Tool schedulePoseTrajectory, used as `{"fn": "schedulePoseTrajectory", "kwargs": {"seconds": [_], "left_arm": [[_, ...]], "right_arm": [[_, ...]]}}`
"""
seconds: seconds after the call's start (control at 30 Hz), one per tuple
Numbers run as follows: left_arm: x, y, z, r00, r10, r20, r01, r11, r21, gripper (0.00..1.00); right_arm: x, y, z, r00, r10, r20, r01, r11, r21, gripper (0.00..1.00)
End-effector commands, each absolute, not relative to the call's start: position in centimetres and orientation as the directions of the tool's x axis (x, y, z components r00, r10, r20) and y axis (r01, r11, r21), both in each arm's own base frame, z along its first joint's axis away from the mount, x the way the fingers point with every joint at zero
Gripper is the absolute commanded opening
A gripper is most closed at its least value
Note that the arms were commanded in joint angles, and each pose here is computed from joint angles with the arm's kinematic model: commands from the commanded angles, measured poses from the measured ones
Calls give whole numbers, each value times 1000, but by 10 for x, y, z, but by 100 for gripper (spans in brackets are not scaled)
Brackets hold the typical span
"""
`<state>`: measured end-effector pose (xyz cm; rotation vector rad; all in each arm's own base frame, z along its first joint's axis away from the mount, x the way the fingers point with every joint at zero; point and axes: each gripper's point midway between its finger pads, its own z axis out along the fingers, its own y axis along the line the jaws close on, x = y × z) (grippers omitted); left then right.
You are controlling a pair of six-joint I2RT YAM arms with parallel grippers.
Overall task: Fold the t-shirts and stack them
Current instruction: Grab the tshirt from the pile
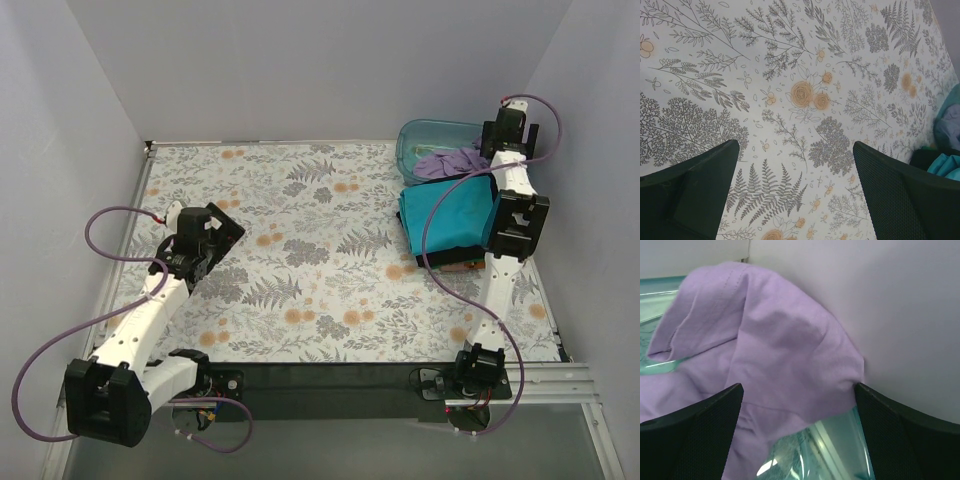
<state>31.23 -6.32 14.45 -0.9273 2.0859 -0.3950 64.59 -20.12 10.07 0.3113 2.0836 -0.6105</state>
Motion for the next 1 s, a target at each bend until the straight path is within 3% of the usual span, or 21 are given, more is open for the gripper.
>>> {"fn": "schedulePoseTrajectory", "kwargs": {"seconds": [0.0,0.1,0.27,0.33,0.53,0.63,0.73,0.97], "left_arm": [[320,-63,160,-382,-735,-561,-466,677,-570,98],[321,-64,158,-390,-733,-558,-466,680,-567,98],[322,-65,153,-393,-739,-547,-480,672,-563,98],[323,-67,151,-406,-737,-541,-475,675,-564,98],[325,-67,144,-417,-731,-539,-486,681,-547,98],[326,-69,141,-427,-730,-534,-485,683,-546,98],[326,-71,140,-436,-728,-528,-483,685,-546,98],[325,-69,139,-434,-725,-535,-485,688,-540,98]], "right_arm": [[663,-209,108,-487,-57,-872,434,850,-298,98],[667,-207,96,-492,-70,-867,406,863,-300,87],[671,-202,85,-494,-88,-865,375,876,-304,55],[669,-208,90,-489,-96,-867,400,859,-321,51],[661,-223,145,-454,-193,-870,480,770,-421,68],[665,-205,166,-442,-302,-844,427,757,-495,80],[674,-171,177,-399,-344,-850,356,796,-489,82],[684,-153,179,-366,-357,-859,365,794,-486,84]]}}
